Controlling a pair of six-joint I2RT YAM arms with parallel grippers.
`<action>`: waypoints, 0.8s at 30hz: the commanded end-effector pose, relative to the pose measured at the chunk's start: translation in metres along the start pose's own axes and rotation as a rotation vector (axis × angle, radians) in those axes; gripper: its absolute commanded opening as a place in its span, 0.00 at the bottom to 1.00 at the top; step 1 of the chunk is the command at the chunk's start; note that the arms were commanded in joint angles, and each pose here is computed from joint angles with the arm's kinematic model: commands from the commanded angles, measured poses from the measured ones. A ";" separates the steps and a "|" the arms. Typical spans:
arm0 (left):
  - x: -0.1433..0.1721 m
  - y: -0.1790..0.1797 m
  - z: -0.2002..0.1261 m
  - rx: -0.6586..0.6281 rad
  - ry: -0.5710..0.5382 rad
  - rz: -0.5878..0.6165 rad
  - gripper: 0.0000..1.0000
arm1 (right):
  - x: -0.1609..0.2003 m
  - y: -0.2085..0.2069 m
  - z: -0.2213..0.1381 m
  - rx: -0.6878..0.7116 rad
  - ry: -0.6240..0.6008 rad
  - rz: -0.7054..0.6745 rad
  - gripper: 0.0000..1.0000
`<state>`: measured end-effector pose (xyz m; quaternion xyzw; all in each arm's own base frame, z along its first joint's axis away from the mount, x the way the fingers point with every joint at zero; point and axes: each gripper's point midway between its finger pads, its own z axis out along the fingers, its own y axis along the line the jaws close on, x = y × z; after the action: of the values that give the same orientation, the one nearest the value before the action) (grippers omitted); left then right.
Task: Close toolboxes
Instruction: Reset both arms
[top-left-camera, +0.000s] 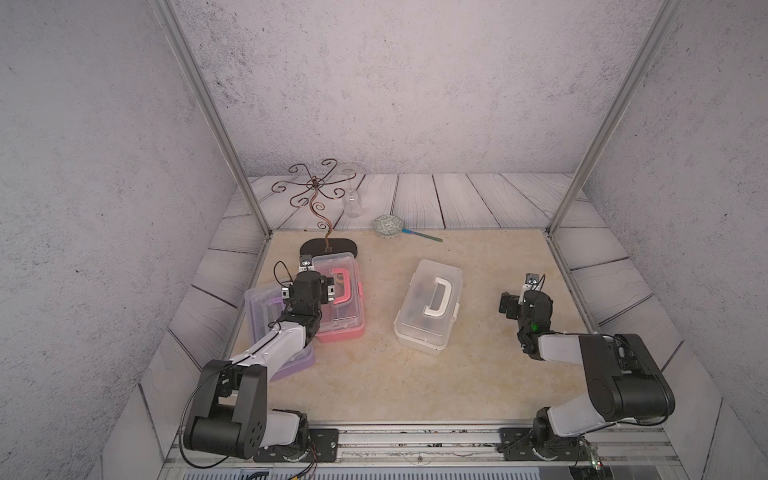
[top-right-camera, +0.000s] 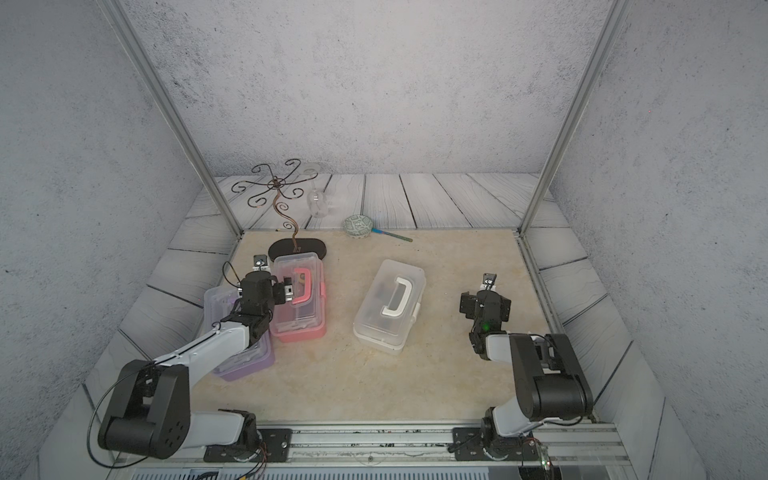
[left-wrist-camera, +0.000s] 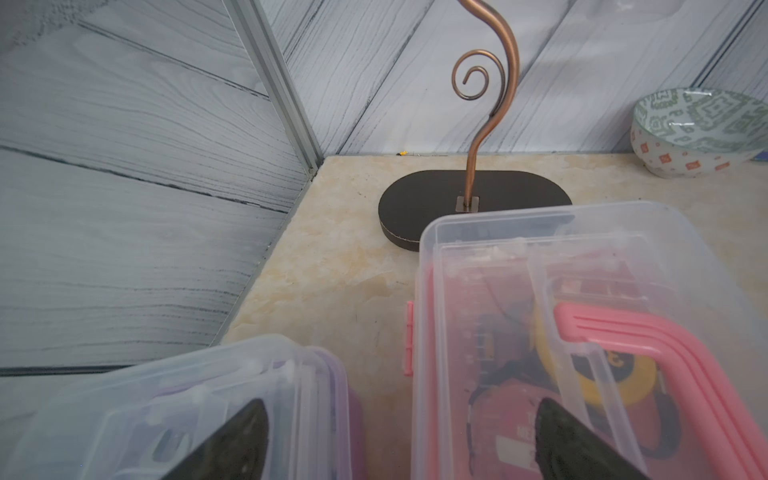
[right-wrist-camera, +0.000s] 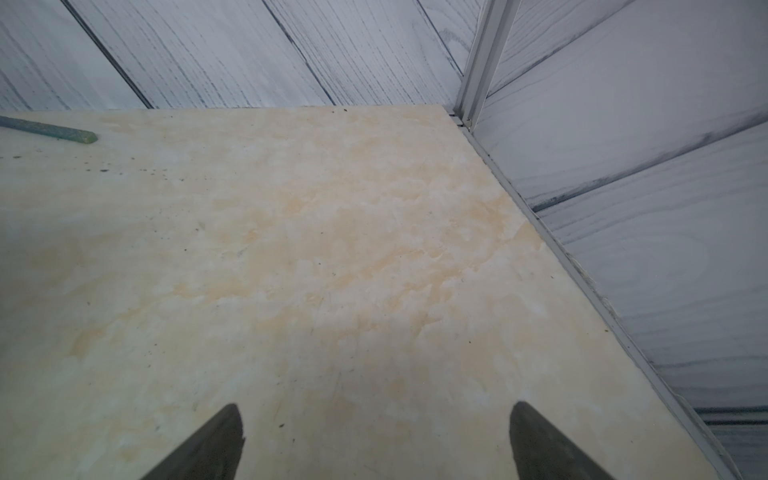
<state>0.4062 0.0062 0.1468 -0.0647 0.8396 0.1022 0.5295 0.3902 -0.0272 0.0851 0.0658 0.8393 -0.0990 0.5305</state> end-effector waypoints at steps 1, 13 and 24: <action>0.035 0.002 0.020 0.047 0.089 -0.034 1.00 | -0.009 0.004 0.003 -0.016 -0.029 0.007 0.99; 0.033 -0.007 -0.002 0.128 0.018 -0.008 0.97 | -0.009 0.004 0.003 -0.016 -0.029 0.007 0.99; 0.038 0.010 0.005 0.042 -0.154 0.031 0.99 | -0.008 0.004 0.003 -0.017 -0.028 0.006 0.99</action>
<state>0.4004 0.0097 0.1508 -0.0564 0.7818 0.0653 0.6176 0.3931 -0.0256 0.0902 0.0647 0.8335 -0.0943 0.5405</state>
